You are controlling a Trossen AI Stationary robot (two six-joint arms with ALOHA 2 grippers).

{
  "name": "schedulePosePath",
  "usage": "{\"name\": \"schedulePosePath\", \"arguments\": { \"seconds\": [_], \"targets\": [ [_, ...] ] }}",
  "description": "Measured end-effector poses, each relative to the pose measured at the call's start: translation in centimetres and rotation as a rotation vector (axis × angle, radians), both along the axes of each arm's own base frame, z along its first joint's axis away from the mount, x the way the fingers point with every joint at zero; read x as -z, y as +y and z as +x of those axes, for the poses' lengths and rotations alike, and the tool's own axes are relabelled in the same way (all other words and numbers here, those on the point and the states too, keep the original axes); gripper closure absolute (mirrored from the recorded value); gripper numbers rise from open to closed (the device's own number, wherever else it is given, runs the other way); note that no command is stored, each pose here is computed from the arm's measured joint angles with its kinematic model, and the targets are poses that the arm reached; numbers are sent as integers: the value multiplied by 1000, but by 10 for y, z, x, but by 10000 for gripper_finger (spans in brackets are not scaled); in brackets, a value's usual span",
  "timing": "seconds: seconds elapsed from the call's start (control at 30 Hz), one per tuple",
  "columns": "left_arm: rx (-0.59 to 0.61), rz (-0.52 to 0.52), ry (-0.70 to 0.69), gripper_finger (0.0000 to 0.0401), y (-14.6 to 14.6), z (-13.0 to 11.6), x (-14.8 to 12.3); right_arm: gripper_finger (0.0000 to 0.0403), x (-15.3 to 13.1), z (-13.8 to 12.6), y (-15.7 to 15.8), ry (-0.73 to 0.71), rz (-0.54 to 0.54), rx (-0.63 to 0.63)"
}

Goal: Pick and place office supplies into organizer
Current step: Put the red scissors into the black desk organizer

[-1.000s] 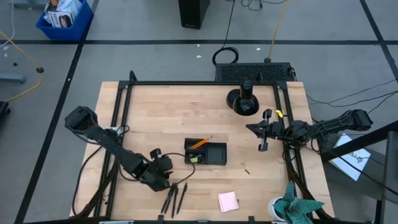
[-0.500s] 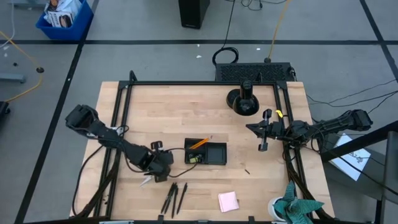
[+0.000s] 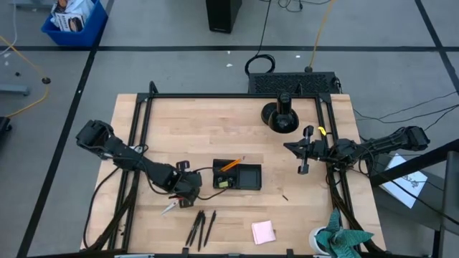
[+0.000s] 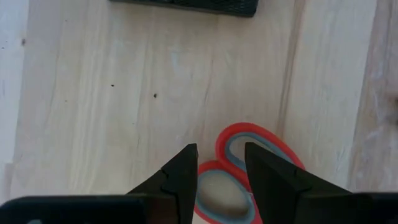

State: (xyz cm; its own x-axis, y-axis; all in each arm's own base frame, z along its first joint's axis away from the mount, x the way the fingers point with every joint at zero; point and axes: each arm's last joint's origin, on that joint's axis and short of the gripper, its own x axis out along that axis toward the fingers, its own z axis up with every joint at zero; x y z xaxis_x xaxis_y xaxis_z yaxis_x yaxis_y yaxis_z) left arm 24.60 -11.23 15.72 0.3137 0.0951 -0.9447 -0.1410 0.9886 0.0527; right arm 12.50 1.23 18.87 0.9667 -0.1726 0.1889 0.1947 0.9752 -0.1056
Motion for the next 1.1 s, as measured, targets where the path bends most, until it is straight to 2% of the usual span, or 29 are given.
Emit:
{"name": "schedulePosePath", "arguments": {
  "seconds": [1.1],
  "targets": [
    [-17, 19, -27, 263, -6, -2, 0, 403, 0, 0, 0, 0, 0, 0]
  ]
}}
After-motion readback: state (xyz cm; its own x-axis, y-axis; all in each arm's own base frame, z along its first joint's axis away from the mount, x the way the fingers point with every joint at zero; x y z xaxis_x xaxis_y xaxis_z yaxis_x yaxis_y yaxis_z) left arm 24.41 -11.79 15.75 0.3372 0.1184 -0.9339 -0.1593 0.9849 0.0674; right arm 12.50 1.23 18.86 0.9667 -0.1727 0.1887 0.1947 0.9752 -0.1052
